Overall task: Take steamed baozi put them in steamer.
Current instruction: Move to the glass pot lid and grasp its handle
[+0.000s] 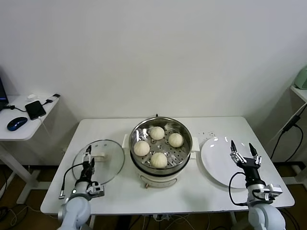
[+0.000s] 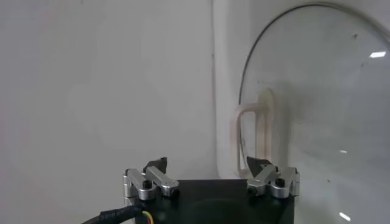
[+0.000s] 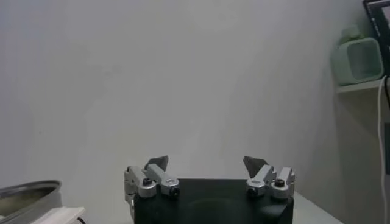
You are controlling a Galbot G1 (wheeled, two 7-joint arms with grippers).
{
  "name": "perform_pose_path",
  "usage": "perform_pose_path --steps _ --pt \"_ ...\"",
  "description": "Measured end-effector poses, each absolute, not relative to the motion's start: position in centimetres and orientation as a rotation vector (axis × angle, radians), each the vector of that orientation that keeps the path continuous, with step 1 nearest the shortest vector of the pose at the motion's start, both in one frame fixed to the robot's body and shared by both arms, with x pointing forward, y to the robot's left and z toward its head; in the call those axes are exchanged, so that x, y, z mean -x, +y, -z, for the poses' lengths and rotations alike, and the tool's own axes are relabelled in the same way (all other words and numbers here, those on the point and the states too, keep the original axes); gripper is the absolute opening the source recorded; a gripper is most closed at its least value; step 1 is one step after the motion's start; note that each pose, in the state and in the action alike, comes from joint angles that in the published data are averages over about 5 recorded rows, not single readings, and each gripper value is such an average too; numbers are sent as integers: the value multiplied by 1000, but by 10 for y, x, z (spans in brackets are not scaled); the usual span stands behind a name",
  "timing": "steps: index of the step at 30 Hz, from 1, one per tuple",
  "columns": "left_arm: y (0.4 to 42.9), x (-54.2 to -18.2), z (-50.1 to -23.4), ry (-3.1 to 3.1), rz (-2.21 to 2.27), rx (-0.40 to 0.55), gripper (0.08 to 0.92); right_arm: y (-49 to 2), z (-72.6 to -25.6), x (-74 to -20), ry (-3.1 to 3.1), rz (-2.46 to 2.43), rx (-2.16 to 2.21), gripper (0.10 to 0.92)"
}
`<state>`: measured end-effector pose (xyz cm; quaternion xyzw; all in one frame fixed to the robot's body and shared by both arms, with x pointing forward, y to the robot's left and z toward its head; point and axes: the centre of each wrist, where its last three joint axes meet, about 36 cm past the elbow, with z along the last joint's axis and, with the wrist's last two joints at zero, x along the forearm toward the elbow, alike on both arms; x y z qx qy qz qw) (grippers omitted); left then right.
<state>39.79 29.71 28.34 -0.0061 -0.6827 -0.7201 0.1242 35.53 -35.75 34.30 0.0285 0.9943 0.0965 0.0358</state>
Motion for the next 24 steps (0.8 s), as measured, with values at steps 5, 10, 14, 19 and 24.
perform_pose_path --steps 5,10,14,19,24 --pt "297 -405 -280 -1984 2095 26 823 -356 -341 -354 3056 -300 -91 823" --pt "296 -413 -277 -1975 2088 24 823 -357 -338 -354 3058 -301 -98 823" --pt "295 -419 -275 -1979 2077 10 823 -358 -335 -353 3061 -300 -104 823" --pt "292 -426 -271 -1988 2064 -8 823 -359 -333 -354 3064 -301 -111 823" --pt "291 -434 -269 -1993 2052 -30 823 -359 -330 -355 3067 -306 -116 823"
